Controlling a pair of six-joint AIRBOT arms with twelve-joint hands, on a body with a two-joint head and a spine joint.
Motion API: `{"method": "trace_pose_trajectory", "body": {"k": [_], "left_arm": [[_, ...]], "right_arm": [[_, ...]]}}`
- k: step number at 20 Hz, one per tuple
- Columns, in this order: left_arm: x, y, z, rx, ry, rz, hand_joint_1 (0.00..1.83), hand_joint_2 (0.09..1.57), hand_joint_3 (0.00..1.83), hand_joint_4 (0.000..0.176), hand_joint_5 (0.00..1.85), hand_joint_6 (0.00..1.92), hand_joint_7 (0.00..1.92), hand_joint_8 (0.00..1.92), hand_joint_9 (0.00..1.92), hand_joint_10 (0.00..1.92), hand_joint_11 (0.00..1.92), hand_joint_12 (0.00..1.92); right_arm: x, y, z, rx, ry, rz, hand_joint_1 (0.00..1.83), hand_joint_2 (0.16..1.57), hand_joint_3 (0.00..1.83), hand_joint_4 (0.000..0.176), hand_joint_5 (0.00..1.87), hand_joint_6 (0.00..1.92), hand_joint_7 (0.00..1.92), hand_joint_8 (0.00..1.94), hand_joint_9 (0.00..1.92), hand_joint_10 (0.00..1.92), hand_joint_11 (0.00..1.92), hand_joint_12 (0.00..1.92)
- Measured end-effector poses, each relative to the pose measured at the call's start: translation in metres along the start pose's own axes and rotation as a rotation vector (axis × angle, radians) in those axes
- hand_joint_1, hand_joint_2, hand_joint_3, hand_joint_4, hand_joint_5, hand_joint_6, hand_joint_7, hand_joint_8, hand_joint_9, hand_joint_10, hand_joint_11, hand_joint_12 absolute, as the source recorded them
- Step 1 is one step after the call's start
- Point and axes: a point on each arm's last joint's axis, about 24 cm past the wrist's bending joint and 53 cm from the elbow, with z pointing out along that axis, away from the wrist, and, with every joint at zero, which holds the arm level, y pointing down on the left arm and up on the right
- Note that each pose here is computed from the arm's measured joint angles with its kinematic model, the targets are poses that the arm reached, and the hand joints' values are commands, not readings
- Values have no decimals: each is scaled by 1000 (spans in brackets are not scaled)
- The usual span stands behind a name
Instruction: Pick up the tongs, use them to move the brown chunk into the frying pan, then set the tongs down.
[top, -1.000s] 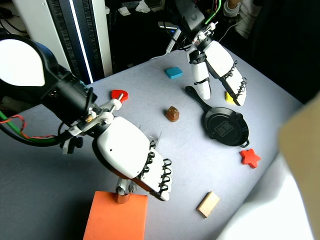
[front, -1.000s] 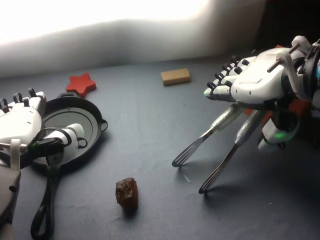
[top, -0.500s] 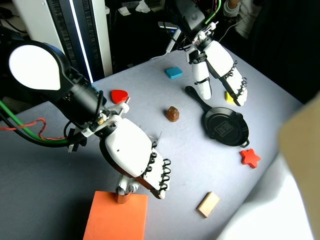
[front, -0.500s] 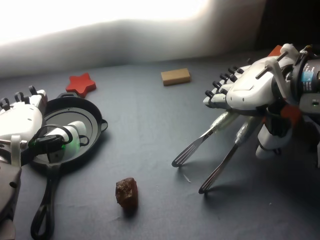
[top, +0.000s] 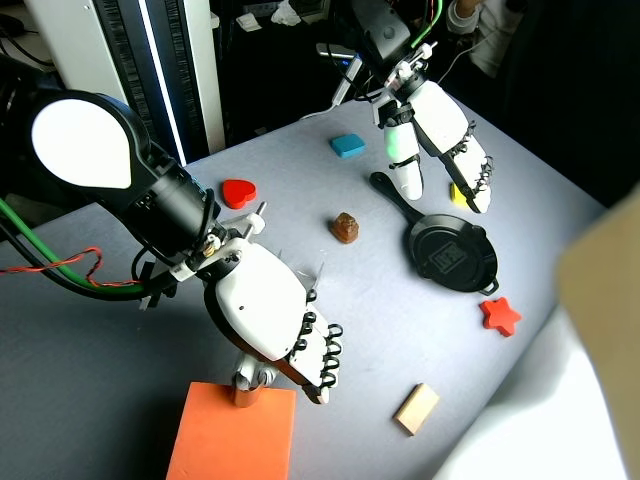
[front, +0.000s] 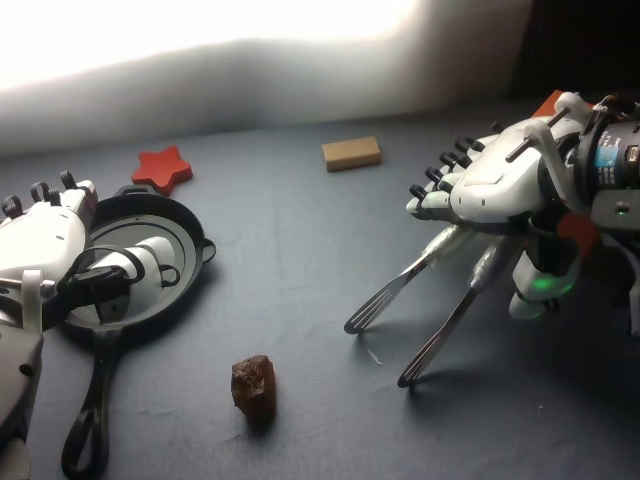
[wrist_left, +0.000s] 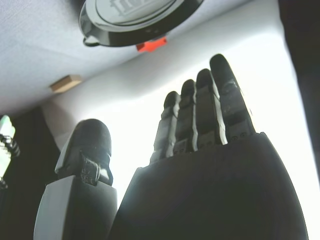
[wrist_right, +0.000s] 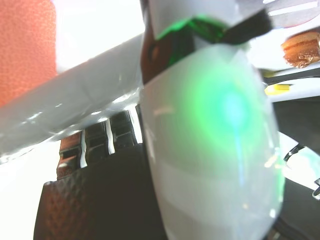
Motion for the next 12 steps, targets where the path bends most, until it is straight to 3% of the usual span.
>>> {"method": "trace_pose_trajectory", "body": {"k": [5,9,10,12], "left_arm": [[0,-1,0,5,-1,2,131,1399,0,20,45,6,67,6,95,6,0,425],[-1,-3,0,12,-3,4,122,1399,0,23,60,5,73,5,91,10,0,463],[-1,-3,0,14,-4,4,132,1403,1,19,58,4,74,2,84,5,0,371],[-1,-3,0,14,-3,4,78,1411,2,21,67,4,89,2,99,8,0,480]], "right_arm": [[0,-2,1,3,0,2,1029,900,9,0,40,3,49,1,57,1,0,309],[1,-1,1,-3,-2,-1,1085,911,8,0,92,13,95,7,93,8,0,421],[0,-1,1,-5,-4,-1,1064,921,7,0,170,26,170,16,155,20,0,562],[1,-2,1,-9,-5,-2,1075,950,10,0,283,28,285,13,247,25,0,713]]}}
